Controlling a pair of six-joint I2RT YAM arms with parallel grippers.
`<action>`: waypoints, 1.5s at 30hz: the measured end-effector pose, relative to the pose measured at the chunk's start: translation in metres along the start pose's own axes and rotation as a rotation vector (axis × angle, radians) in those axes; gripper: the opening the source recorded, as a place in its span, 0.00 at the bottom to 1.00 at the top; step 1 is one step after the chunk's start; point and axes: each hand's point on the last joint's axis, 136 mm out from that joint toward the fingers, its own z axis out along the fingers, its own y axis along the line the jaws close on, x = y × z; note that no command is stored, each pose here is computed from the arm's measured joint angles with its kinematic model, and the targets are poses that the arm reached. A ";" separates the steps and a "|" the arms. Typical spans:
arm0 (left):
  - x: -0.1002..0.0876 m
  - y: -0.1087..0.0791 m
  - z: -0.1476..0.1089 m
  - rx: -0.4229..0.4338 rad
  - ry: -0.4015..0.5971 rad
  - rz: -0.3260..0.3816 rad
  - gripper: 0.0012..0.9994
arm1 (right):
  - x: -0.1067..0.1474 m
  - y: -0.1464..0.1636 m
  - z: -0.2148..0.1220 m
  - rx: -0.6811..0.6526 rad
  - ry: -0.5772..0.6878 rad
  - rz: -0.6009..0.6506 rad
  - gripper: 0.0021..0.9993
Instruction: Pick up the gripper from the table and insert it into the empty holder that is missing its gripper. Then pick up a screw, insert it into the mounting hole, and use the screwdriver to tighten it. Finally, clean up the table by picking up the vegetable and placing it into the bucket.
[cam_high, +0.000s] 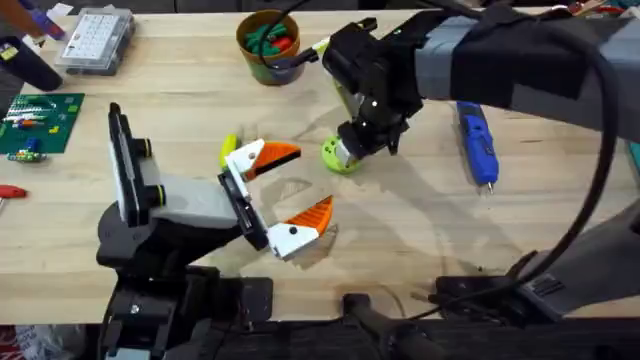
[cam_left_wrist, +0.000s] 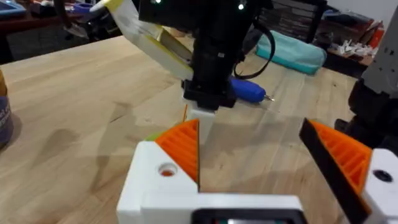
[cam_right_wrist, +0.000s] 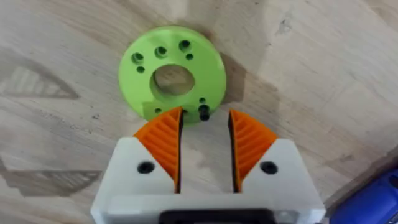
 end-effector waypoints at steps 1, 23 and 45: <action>0.000 0.000 0.000 0.000 0.000 0.000 1.00 | 0.000 0.000 0.000 0.000 0.000 0.000 0.38; 0.000 0.000 0.000 0.000 0.000 0.000 1.00 | -0.002 0.000 0.000 -0.001 -0.006 0.001 0.13; 0.000 0.000 0.000 0.000 0.000 0.000 1.00 | -0.005 0.001 0.000 -0.003 -0.019 0.005 0.00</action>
